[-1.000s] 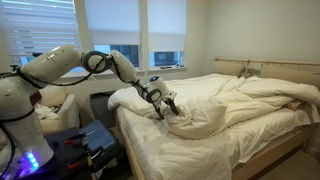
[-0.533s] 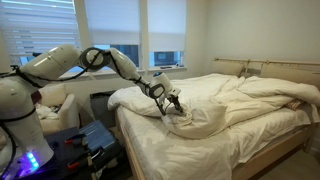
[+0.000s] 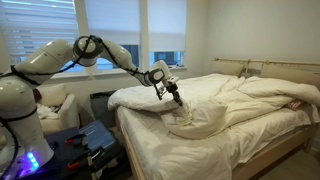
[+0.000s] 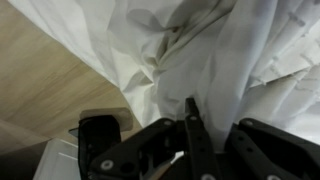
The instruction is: Spread the bed
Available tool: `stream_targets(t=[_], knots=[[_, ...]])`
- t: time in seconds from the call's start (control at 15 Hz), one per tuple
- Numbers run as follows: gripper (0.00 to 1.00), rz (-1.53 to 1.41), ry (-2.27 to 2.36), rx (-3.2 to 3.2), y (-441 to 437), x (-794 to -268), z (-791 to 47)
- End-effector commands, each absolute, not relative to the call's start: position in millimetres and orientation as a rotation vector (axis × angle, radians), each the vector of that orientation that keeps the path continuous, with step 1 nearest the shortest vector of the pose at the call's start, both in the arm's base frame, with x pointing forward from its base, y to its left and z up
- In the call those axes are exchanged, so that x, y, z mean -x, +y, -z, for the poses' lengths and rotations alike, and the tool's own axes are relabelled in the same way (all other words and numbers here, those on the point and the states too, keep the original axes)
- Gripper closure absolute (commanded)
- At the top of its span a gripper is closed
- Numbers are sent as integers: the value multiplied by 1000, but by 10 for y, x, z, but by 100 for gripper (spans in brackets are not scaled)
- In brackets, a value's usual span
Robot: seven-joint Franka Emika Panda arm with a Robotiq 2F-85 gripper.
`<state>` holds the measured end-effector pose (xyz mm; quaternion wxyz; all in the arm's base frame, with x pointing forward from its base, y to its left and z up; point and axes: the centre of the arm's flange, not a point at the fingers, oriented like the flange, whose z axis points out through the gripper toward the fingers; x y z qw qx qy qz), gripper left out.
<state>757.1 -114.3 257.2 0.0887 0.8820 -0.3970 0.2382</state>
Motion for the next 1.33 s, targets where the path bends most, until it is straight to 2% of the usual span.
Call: stream_targets(t=[0.0,0.67,1.27], knots=[[99,-612,-1217,-2513,-1209,-7221,-2879],[99,-419,-1304,-2269,-1234,-6202,-3236],[99,-253,-1363,-2143,-754,-5051,-3302]])
